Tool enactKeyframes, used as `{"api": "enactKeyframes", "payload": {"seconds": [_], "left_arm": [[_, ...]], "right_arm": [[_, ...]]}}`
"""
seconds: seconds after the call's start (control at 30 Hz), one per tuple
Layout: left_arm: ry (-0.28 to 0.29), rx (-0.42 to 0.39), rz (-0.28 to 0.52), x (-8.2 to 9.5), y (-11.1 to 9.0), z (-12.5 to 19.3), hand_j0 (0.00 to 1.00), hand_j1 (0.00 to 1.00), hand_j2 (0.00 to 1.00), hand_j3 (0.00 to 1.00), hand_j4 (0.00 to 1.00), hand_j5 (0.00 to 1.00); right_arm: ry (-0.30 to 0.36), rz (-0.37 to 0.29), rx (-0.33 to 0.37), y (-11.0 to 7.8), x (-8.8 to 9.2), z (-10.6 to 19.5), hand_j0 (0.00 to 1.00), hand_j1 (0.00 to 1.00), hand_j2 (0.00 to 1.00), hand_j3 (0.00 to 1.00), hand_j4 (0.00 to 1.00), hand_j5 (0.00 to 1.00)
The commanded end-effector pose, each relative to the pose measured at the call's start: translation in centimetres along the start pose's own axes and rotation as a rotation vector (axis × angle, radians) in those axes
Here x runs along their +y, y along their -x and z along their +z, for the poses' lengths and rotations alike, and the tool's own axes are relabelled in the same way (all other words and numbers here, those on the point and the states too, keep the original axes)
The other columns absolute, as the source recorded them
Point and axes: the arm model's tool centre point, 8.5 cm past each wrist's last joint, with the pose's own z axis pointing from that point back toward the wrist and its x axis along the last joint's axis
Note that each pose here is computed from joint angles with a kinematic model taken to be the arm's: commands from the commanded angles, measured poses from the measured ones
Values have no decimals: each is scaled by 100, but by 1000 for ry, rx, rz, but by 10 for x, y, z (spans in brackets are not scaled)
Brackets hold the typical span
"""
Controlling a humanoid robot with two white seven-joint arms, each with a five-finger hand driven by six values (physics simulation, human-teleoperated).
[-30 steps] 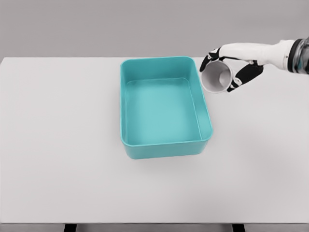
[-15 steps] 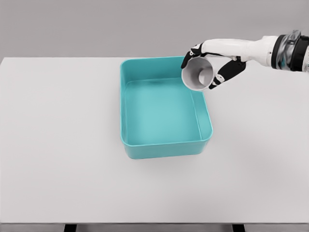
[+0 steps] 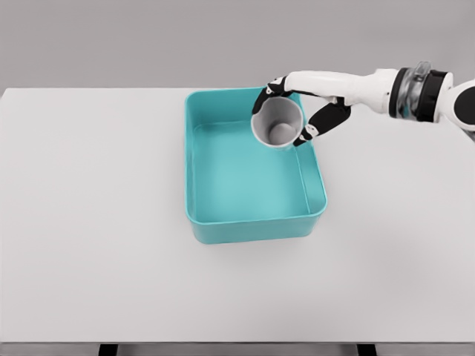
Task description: Put the paper cup into the basket with your right arm
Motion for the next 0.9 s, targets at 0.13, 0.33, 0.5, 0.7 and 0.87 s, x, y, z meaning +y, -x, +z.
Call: {"api": "enactKeyframes", "payload": {"seconds": [0.13, 0.33, 0.5, 0.7, 0.87], "left_arm": [[0, 0, 0, 0, 0, 0, 100, 100, 100, 100, 100, 100], [0, 0, 0, 0, 0, 0, 100, 100, 100, 100, 100, 100], [0, 0, 0, 0, 0, 0, 100, 100, 100, 100, 100, 100], [0, 0, 0, 0, 0, 0, 100, 100, 100, 100, 100, 100], [0, 0, 0, 0, 0, 0, 100, 100, 100, 100, 100, 100]], "right_arm": [[41, -38, -17, 5, 2, 5, 68, 68, 68, 68, 68, 68], [21, -79, -56, 3, 19, -10, 68, 68, 68, 68, 68, 68], [1, -104, -61, 6, 34, -17, 68, 68, 68, 68, 68, 68], [-15, -122, -66, 11, 50, -23, 68, 68, 68, 68, 68, 68], [-19, -126, -63, 13, 56, -31, 68, 68, 68, 68, 68, 68]]}}
